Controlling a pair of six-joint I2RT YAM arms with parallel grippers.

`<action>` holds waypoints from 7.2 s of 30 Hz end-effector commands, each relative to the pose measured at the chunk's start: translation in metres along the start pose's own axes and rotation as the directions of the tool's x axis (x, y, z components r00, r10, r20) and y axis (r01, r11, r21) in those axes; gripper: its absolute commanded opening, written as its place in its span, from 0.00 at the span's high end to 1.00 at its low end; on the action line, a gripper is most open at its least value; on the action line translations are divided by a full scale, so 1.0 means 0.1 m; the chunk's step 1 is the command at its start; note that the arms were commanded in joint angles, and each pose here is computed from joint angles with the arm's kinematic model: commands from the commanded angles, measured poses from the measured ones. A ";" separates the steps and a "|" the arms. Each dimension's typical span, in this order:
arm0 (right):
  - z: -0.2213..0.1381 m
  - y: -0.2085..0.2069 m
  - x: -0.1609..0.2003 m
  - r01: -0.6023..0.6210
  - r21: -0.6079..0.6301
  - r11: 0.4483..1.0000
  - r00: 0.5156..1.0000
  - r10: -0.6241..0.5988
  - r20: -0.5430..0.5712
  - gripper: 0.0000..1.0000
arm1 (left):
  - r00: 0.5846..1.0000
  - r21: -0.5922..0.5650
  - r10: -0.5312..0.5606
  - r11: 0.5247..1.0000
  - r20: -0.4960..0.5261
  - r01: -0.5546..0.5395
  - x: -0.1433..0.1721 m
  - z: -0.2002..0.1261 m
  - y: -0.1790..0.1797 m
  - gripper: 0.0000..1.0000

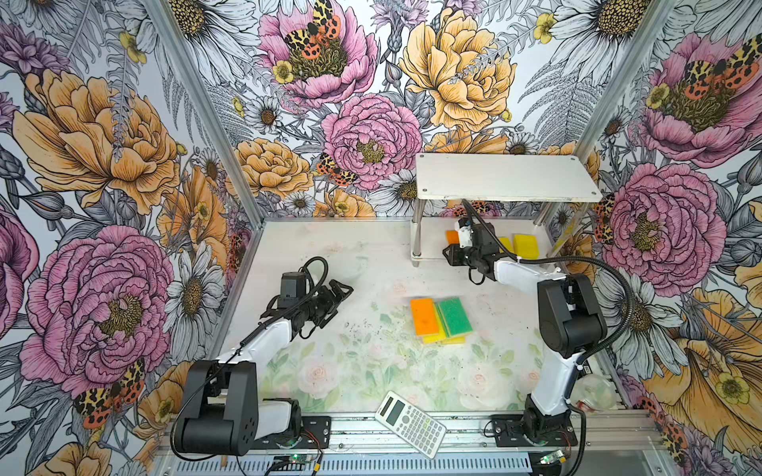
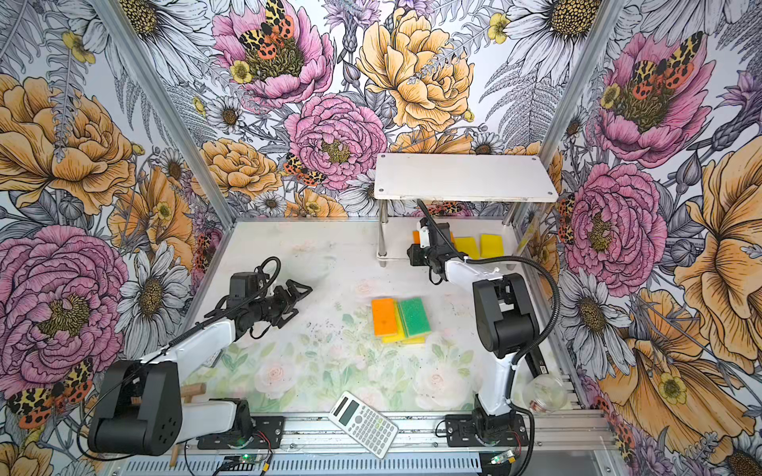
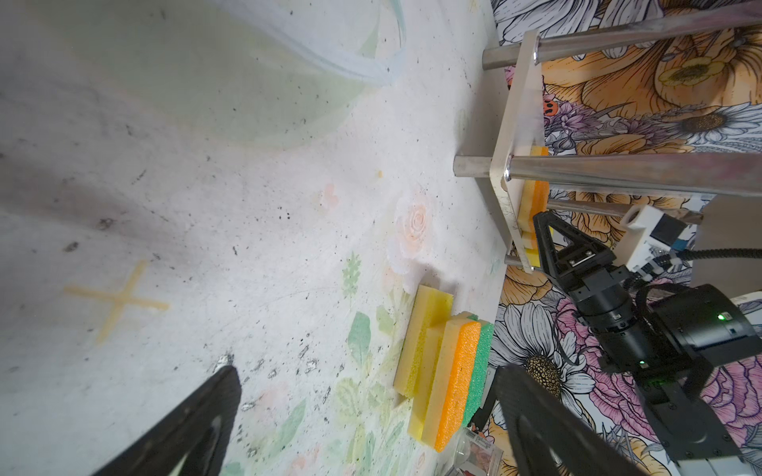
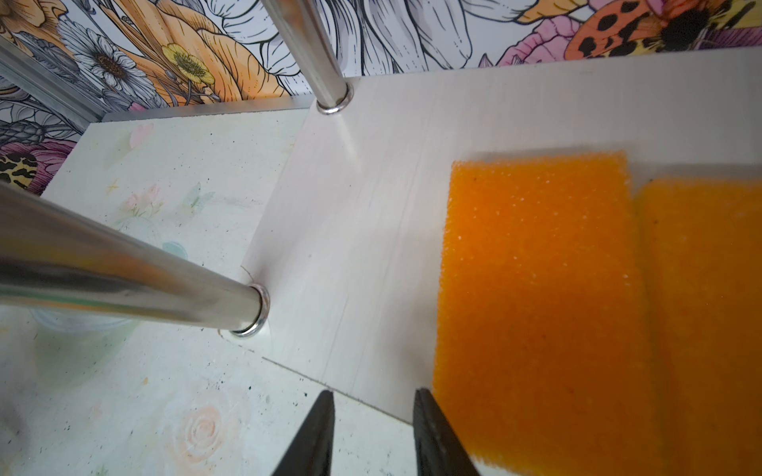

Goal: Arrange cleaning sponges on a shelf
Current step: Rotate the cleaning sponge on the shelf, then pick up a cleaning sponge from several cleaning sponges, then place the cleaning sponge at the shelf.

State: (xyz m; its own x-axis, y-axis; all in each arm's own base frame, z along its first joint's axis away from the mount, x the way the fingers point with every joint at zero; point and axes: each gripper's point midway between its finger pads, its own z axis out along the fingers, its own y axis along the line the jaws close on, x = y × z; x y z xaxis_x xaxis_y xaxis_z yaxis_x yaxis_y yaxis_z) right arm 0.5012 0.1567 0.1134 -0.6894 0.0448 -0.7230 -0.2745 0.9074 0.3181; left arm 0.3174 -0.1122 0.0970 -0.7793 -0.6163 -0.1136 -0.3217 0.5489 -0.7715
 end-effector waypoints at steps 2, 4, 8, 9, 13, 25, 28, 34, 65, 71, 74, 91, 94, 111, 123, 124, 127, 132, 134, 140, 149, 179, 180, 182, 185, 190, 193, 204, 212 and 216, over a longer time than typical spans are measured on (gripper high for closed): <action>-0.22 0.17 -0.21 0.037 -0.061 0.997 0.998 -0.033 0.061 0.61 | 1.000 -0.002 0.008 1.000 0.016 -0.008 -0.04 -0.01 0.04 0.01; -0.28 0.20 -0.23 0.045 -0.070 0.997 0.997 -0.040 0.072 0.59 | 1.000 -0.002 0.009 1.000 0.014 -0.008 -0.03 0.00 0.04 0.01; -0.41 0.27 -0.25 0.054 -0.084 0.995 0.995 -0.046 0.087 0.53 | 1.000 -0.001 0.009 1.000 0.013 -0.009 -0.03 0.00 0.04 0.01; -0.44 0.29 -0.24 0.052 -0.090 0.995 0.995 -0.044 0.088 0.52 | 1.000 -0.001 0.009 1.000 0.014 -0.009 -0.03 0.00 0.03 0.01; -0.59 0.43 -0.15 0.039 -0.121 0.992 0.996 -0.030 0.081 0.47 | 1.000 0.001 0.010 1.000 0.014 -0.010 -0.02 -0.01 0.03 0.01; -1.16 1.16 0.79 0.025 -0.128 0.991 0.998 -0.033 -0.059 0.23 | 0.997 -0.003 0.066 0.998 -0.040 -0.066 0.15 0.16 -0.15 0.01; -1.28 1.23 1.02 0.008 -0.101 0.995 0.997 -0.015 -0.072 0.19 | 0.995 -0.005 0.081 0.997 -0.061 -0.081 0.23 0.25 -0.19 0.01; -1.39 1.33 1.29 0.011 -0.045 0.999 0.992 -0.017 -0.127 0.14 | 0.993 -0.003 0.089 0.996 -0.074 -0.089 0.32 0.32 -0.23 0.01; -1.06 1.55 1.75 0.153 0.117 0.981 0.954 -0.116 -0.278 0.06 | 0.994 -0.006 0.084 0.996 -0.074 -0.085 0.42 0.24 -0.08 0.01; -1.01 1.56 1.80 0.155 0.119 0.981 0.949 -0.115 -0.294 0.06 | 0.994 -0.014 0.079 0.997 -0.075 -0.080 0.42 0.25 -0.05 0.01; -1.00 1.55 1.80 0.156 0.123 0.980 0.949 -0.114 -0.294 0.06 | 0.994 -0.016 0.079 0.997 -0.076 -0.080 0.42 0.25 -0.05 0.01; -0.87 1.48 1.93 0.173 0.154 0.973 0.935 -0.112 -0.337 0.21 | 0.995 -0.027 0.069 0.997 -0.073 -0.072 0.41 0.25 -0.01 0.01; -0.84 1.47 1.95 0.176 0.160 0.971 0.932 -0.112 -0.344 0.25 | 0.995 -0.027 0.069 0.997 -0.074 -0.072 0.41 0.25 -0.01 0.01; -1.05 1.54 1.63 0.163 0.142 0.976 0.963 -0.126 -0.238 0.47 | 0.995 -0.029 0.064 0.997 -0.072 -0.067 0.40 0.25 0.00 0.01; -1.19 1.27 1.09 0.139 0.184 0.973 0.985 -0.117 -0.123 0.47 | 0.996 -0.025 0.061 0.998 -0.063 -0.063 0.34 0.24 -0.03 0.01; -1.21 1.23 1.01 0.131 0.189 0.973 0.988 -0.113 -0.105 0.47 | 0.996 -0.023 0.061 0.998 -0.063 -0.063 0.33 0.24 -0.04 0.01; -1.27 1.11 0.77 0.123 0.211 0.970 0.992 -0.114 -0.053 0.47 | 0.996 -0.019 0.064 0.998 -0.064 -0.066 0.30 0.25 -0.07 0.01; -1.23 0.84 0.37 0.093 0.237 0.967 0.994 -0.102 0.026 0.48 | 0.995 -0.006 0.071 0.997 -0.072 -0.072 0.25 0.29 -0.15 0.01; -1.18 0.75 0.22 0.072 0.233 0.970 0.995 -0.087 0.057 0.48 | 0.995 -0.004 0.072 0.997 -0.071 -0.073 0.22 0.29 -0.17 0.01; -0.91 0.54 -0.17 0.041 0.227 0.973 0.990 -0.070 0.119 0.49 | 0.995 0.003 0.070 0.998 -0.064 -0.070 0.12 0.29 -0.21 0.01; -0.54 0.39 -0.50 0.015 0.198 0.980 0.971 -0.062 0.231 0.49 | 0.996 0.006 0.059 0.998 -0.059 -0.059 0.03 0.24 -0.18 0.01; 0.19 0.32 -0.37 0.042 0.165 0.985 0.984 -0.069 0.162 0.48 | 0.998 -0.002 0.039 0.999 -0.040 -0.039 -0.02 0.16 -0.08 0.01; 0.21 0.31 -0.36 0.041 0.167 0.985 0.985 -0.067 0.157 0.48 | 0.998 -0.002 0.039 0.999 -0.040 -0.039 -0.02 0.16 -0.08 0.01; 0.22 0.31 -0.36 0.044 0.168 0.985 0.985 -0.071 0.155 0.48 | 0.999 -0.002 0.038 0.999 -0.038 -0.038 -0.03 0.15 -0.08 0.01; 0.26 0.31 -0.35 0.050 0.164 0.985 0.987 -0.074 0.144 0.48 | 0.999 0.000 0.039 0.999 -0.038 -0.039 -0.02 0.15 -0.08 0.01; 0.31 0.31 -0.34 0.062 0.163 0.985 0.989 -0.083 0.126 0.47 | 0.999 0.001 0.038 0.999 -0.039 -0.037 -0.03 0.14 -0.09 0.01; 0.34 0.30 -0.32 0.065 0.164 0.984 0.989 -0.086 0.118 0.46 | 0.998 0.000 0.041 0.999 -0.039 -0.041 -0.03 0.14 -0.10 0.01; 0.40 0.27 -0.32 0.084 0.183 0.980 0.990 -0.103 0.094 0.45 | 0.999 -0.003 0.039 0.999 -0.034 -0.039 -0.01 0.12 -0.08 0.01; 0.44 0.22 -0.26 0.082 0.197 0.977 0.992 -0.099 0.082 0.42 | 0.999 -0.005 0.036 0.999 -0.027 -0.036 -0.01 0.09 -0.06 0.01; 0.46 0.22 -0.26 0.080 0.200 0.977 0.992 -0.098 0.081 0.40 | 0.999 -0.005 0.034 0.999 -0.025 -0.034 -0.03 0.09 -0.05 0.01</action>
State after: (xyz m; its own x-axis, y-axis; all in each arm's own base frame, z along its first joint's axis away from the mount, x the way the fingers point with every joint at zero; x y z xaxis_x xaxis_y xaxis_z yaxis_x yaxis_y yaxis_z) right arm 0.5349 0.1961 0.1123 -0.6095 -0.0041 -0.7928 -0.1970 0.9694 0.1464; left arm 0.3276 -0.1199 0.0912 -0.7978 -0.5941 -0.1025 -0.3257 0.5678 -0.7560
